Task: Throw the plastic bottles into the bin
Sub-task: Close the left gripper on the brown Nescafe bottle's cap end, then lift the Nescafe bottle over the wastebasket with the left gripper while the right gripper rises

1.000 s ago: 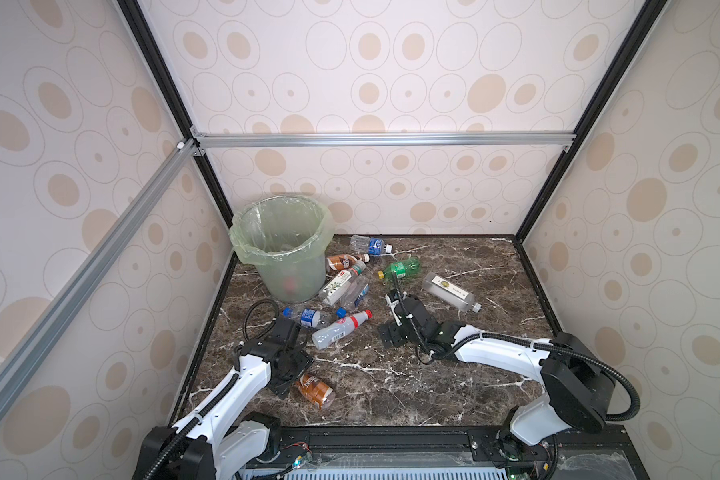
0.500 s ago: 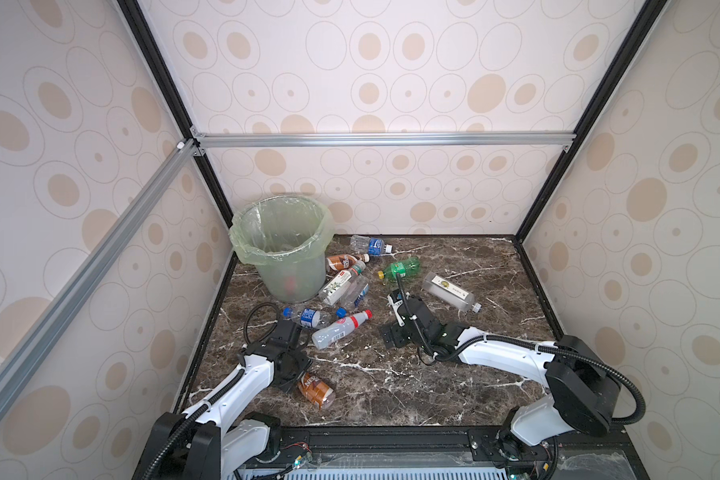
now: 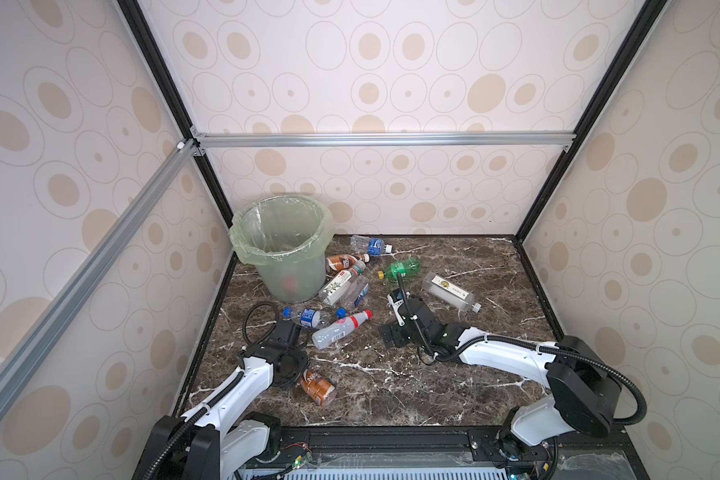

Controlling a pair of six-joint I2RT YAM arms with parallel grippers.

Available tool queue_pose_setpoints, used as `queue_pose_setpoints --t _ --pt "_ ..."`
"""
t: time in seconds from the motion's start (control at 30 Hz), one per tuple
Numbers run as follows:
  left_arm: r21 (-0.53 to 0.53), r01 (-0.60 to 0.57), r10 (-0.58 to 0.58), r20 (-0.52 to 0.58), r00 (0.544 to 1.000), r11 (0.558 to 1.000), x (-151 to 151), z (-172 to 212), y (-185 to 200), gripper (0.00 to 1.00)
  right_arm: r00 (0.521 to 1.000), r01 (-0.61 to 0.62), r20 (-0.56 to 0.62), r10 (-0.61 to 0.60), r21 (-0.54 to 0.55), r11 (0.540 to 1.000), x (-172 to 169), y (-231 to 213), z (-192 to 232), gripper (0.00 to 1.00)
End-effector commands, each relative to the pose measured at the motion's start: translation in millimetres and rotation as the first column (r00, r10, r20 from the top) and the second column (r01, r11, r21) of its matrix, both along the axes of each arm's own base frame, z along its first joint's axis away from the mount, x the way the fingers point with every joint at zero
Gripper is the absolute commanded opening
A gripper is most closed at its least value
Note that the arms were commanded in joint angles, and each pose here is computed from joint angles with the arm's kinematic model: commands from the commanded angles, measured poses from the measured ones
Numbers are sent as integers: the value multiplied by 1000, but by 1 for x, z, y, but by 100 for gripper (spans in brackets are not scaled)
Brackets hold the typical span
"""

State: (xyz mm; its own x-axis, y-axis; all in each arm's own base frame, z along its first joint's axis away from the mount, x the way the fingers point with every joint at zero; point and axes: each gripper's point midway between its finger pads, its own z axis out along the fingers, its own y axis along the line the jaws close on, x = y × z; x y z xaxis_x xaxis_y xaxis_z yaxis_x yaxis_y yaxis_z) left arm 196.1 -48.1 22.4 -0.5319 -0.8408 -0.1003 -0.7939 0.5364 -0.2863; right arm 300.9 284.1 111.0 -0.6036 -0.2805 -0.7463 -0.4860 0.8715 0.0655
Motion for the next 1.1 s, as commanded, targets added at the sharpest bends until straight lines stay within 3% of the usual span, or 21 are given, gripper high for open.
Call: queue_pose_setpoints --t 0.0,0.27,0.63,0.77,0.97,1.07 --pt "52 24 -28 89 996 998 20 23 7 21 1000 -2 8 2 26 1000 0 0 3 100" --pt "95 133 -153 259 954 987 57 82 -1 20 999 -38 19 37 89 995 -3 9 12 100" --pt "152 245 -289 509 811 957 111 194 -24 18 986 -123 138 97 201 972 -13 13 85 100" --pt "163 262 -307 593 744 951 123 236 -32 20 968 -187 214 134 250 950 -20 16 119 100" --pt "235 265 -350 733 583 935 150 322 -41 21 950 -235 267 160 277 932 -20 23 156 100" --pt "285 236 -369 763 530 929 167 359 -41 21 949 -236 272 159 280 930 -16 29 170 100"
